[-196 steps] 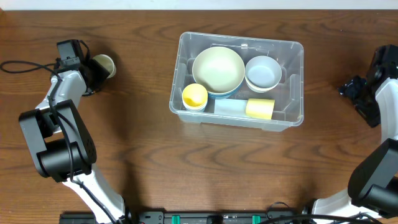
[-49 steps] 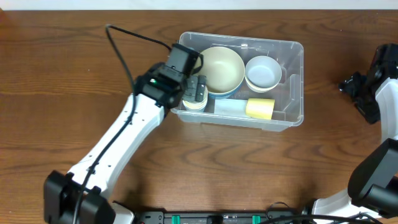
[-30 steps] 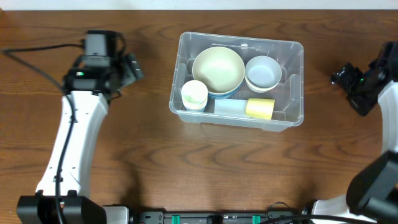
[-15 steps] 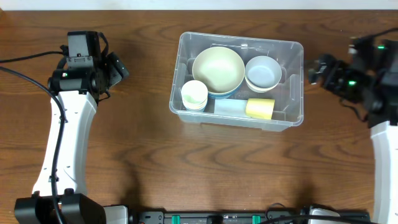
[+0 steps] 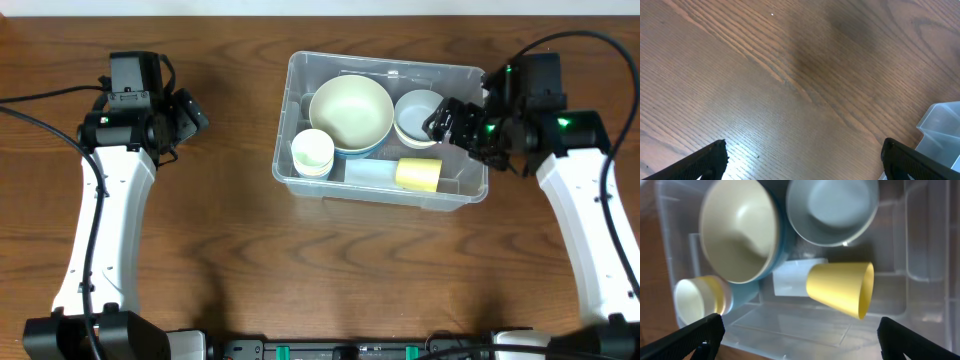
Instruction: Pack container
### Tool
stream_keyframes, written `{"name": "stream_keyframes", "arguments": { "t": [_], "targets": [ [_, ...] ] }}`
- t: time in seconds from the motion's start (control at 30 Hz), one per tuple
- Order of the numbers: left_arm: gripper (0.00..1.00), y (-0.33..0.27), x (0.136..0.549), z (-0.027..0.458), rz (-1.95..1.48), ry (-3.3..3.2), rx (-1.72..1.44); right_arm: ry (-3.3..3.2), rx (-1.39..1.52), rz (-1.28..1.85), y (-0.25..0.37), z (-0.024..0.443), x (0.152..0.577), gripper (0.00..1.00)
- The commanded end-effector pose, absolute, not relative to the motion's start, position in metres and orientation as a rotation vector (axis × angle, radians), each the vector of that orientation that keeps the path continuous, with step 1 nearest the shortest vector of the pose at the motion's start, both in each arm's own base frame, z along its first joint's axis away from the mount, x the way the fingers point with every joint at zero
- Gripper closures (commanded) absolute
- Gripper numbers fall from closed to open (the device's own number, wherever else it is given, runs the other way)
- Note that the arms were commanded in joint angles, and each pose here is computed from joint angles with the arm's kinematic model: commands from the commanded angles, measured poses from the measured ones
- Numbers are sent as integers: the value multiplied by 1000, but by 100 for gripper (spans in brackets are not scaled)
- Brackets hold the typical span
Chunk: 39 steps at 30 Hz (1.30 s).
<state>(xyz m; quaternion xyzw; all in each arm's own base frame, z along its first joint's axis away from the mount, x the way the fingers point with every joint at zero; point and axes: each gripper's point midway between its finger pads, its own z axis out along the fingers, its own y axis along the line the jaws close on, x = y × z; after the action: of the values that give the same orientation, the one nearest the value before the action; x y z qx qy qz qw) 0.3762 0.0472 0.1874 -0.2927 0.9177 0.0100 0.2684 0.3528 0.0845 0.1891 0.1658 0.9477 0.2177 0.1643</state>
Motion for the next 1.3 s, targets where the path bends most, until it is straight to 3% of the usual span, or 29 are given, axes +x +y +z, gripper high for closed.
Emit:
{"name": "stream_keyframes", "arguments": {
  "t": [0.0,0.23,1.27],
  "targets": [
    [2,49,377,200,16,2438,-807,2766,595,622,86,169,352,1],
    [2,49,377,200,15,2438,-807,2864,777,510,75,139,342,1],
    [2,49,377,200,15,2438,-807,3008,836,598,90,75,341,3]
  ]
}}
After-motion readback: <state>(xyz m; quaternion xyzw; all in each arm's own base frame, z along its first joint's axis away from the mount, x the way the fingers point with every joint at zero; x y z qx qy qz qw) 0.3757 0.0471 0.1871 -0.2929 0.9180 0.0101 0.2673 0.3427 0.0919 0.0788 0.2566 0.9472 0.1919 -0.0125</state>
